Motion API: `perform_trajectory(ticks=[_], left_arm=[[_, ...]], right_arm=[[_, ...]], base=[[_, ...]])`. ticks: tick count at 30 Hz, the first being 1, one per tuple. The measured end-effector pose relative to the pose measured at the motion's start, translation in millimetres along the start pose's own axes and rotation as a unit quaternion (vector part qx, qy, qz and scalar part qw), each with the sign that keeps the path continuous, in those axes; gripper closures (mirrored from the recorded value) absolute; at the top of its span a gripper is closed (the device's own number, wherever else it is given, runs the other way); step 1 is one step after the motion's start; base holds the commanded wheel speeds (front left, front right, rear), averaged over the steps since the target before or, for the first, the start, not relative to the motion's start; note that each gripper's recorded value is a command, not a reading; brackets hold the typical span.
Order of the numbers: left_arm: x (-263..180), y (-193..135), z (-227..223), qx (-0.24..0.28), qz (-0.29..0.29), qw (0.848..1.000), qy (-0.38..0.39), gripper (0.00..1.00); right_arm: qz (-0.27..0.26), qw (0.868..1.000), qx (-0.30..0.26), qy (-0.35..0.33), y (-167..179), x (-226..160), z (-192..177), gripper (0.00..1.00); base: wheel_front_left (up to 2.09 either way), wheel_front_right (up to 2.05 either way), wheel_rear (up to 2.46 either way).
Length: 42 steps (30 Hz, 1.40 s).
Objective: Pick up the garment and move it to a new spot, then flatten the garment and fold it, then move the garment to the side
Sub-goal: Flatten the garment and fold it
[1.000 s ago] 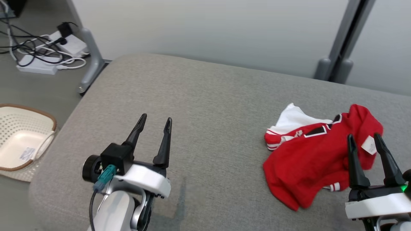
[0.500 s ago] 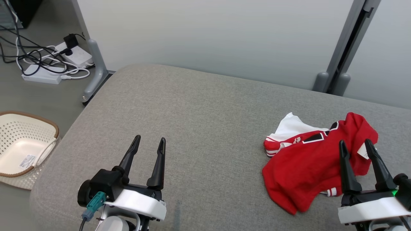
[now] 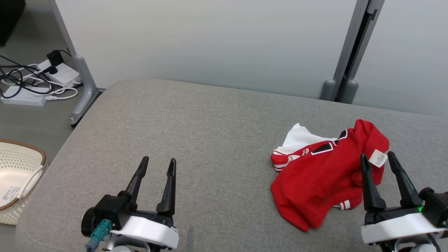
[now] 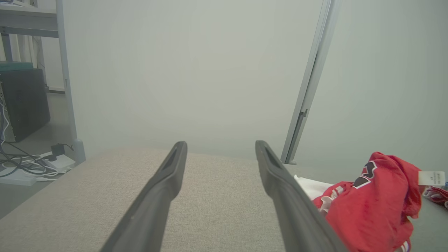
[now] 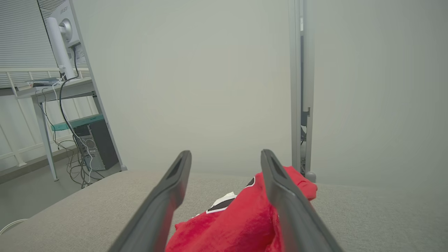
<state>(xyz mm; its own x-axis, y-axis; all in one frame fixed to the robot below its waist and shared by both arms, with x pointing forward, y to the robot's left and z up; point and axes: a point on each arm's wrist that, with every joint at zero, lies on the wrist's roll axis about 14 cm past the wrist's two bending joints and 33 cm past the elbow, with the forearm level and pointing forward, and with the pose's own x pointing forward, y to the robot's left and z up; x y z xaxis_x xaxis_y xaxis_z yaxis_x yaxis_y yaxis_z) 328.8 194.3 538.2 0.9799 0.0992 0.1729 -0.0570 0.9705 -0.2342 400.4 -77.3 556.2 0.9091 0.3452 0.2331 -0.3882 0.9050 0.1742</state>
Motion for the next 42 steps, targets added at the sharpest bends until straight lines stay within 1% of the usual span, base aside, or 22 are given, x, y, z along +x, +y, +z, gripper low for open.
perform_trajectory(ticks=[20,26,42], left_arm=[[2.8,-19.2,-6.4,-0.011,-0.030,0.999,0.009,0.00],[2.7,-25.1,-10.7,-0.015,-0.039,0.999,0.016,0.00],[2.8,-33.6,-15.7,-0.020,-0.050,0.998,0.023,0.00]], right_arm=[[-0.017,1.000,-0.003,0.014,-11.3,-7.5,-7.3,0.00],[-0.037,0.999,-0.014,0.031,-25.1,-12.8,-17.0,0.00],[-0.043,0.998,-0.018,0.036,-29.0,-15.6,-19.3,0.00]], base=[[0.00,0.00,0.00],[0.00,0.00,0.00],[0.00,0.00,0.00]])
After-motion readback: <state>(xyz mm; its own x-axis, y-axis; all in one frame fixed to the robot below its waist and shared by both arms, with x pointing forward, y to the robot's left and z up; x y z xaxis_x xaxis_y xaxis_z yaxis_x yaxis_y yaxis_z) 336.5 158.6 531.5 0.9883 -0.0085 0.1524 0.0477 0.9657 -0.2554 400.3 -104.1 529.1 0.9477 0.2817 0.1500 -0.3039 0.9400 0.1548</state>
